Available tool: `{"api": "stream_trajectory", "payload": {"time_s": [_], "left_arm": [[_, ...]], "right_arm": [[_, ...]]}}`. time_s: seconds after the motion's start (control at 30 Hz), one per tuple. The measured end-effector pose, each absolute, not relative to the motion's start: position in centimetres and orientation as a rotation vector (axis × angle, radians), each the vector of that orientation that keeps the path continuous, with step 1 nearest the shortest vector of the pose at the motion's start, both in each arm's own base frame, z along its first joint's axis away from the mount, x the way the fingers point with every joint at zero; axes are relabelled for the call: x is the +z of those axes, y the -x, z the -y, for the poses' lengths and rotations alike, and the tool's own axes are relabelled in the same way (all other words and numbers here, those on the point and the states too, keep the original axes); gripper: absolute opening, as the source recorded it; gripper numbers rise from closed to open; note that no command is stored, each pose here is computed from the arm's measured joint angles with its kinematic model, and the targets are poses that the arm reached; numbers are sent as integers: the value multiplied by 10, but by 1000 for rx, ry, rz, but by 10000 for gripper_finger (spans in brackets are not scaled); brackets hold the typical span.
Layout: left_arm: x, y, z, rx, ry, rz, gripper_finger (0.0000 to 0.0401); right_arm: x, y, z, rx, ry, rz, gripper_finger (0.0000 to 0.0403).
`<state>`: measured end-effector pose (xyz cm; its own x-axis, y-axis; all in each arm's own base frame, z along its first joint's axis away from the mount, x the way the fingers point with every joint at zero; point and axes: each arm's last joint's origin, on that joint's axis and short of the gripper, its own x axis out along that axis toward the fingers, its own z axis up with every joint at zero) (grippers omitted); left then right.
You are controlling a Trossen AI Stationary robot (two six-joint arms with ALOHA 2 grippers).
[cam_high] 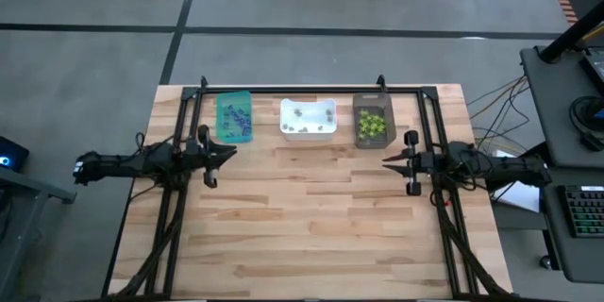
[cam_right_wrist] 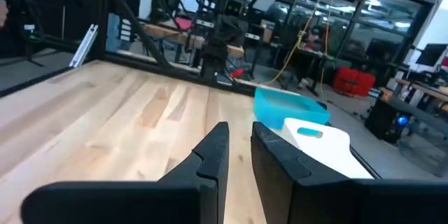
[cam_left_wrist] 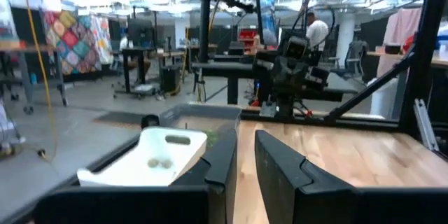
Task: Sort Halloween decoration
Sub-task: Return to Home Position
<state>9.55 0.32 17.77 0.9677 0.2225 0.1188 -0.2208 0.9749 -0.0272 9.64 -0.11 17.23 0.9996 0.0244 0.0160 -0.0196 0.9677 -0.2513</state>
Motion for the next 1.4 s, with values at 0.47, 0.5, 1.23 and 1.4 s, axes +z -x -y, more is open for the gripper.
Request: {"api": "stream_trajectory", "payload": {"time_s": [0.47,0.5,1.23,1.4], "left_arm": [[171,-97,-2,197,87,58,35],[171,-98,-2,198,87,53,36],[171,-102,-2,205,82,-6,36],[171,-103,-2,205,81,-15,36]], "right_arm": [[168,-98,5,-101,108,11,54],[168,-98,5,-101,78,9,54],[164,-102,5,-109,-204,-31,54],[164,-102,5,-109,-206,-31,54]]}}
